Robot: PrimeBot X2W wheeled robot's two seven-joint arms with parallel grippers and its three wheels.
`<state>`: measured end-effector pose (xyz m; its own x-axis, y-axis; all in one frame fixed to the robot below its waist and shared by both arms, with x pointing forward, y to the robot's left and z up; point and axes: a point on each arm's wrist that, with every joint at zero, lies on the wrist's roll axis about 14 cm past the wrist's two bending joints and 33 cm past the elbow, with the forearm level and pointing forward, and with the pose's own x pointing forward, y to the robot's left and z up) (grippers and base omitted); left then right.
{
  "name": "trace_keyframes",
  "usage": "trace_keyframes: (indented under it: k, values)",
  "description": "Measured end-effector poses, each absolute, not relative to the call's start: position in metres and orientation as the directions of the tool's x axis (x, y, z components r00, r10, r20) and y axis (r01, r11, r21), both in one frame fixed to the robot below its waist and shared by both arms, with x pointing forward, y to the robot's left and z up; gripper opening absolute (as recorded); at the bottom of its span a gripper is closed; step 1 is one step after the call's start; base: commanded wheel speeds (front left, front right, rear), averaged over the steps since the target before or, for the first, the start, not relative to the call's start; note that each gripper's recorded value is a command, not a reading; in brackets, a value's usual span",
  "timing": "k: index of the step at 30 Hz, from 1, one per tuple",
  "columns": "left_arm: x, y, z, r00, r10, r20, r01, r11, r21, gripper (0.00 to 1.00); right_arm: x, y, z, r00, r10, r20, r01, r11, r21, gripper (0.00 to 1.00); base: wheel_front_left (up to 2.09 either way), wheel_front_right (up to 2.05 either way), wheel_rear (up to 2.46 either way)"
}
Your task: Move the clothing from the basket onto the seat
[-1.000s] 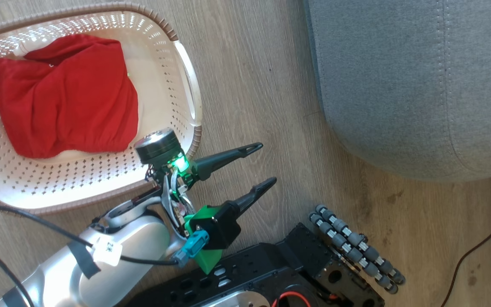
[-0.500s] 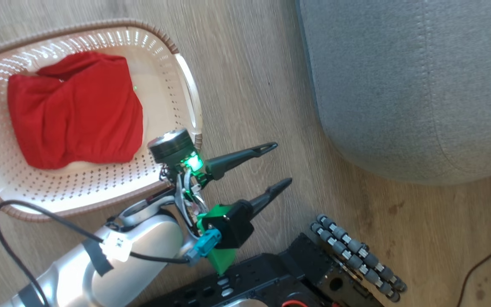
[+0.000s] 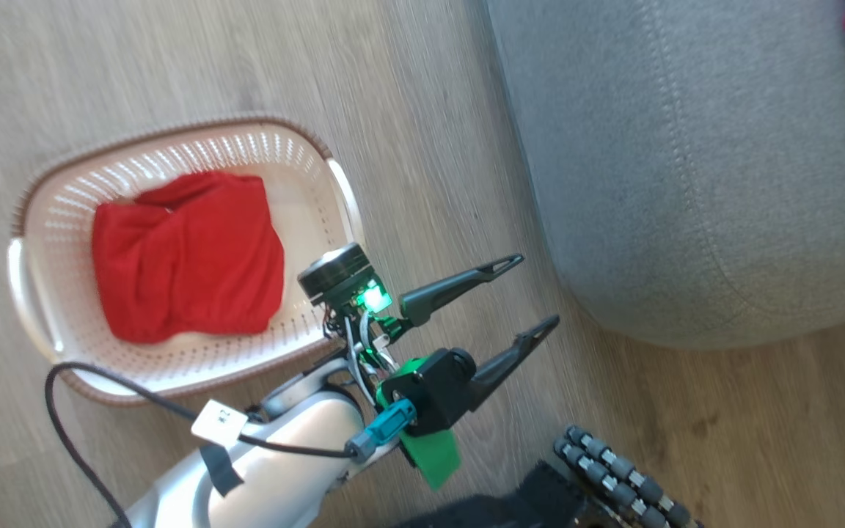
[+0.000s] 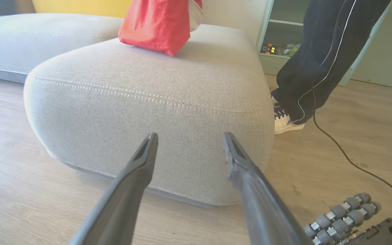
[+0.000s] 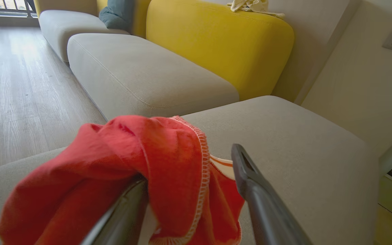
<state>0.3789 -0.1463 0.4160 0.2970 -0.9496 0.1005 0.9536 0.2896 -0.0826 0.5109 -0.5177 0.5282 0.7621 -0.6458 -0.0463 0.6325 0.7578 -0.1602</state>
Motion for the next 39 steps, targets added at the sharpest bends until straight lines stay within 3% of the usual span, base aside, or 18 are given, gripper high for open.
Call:
trace_keyframes:
  k: [7, 10, 18, 27, 33, 39]
  values:
    - [0.379, -0.139, 0.454, 0.355, -0.925, 0.135, 0.935, 0.350, -0.061, 1.00, 0.482, -0.523, 0.525, 0.730, -0.648, -0.216, 0.619, 0.762, -0.192, 1.00, 0.00, 0.00, 0.00]
    - [0.381, -0.133, 0.463, 0.387, -0.911, 0.140, 0.922, 0.383, -0.057, 1.00, 0.488, -0.511, 0.515, 0.733, -0.614, -0.293, 0.581, 0.789, -0.202, 1.00, 0.00, 0.00, 0.00]
    - [0.377, -0.127, 0.464, 0.395, -0.910, 0.130, 0.919, 0.391, -0.052, 1.00, 0.509, -0.493, 0.519, 0.776, -0.567, -0.275, 0.542, 0.823, -0.168, 1.00, 0.00, 0.00, 0.00]
    - [0.372, -0.124, 0.472, 0.411, -0.902, 0.132, 0.912, 0.407, -0.056, 1.00, 0.509, -0.465, 0.494, 0.738, -0.487, -0.467, 0.490, 0.863, -0.124, 1.00, 0.00, 0.00, 0.00]
    - [0.365, -0.129, 0.488, 0.400, -0.902, 0.162, 0.916, 0.399, -0.037, 1.00, 0.514, -0.452, 0.513, 0.770, -0.436, -0.465, 0.453, 0.888, -0.082, 1.00, 0.00, 0.00, 0.00]
    - [0.364, -0.124, 0.507, 0.426, -0.885, 0.186, 0.902, 0.433, -0.008, 1.00, 0.517, -0.443, 0.563, 0.865, -0.390, -0.317, 0.391, 0.918, -0.060, 1.00, 0.00, 0.00, 0.00]
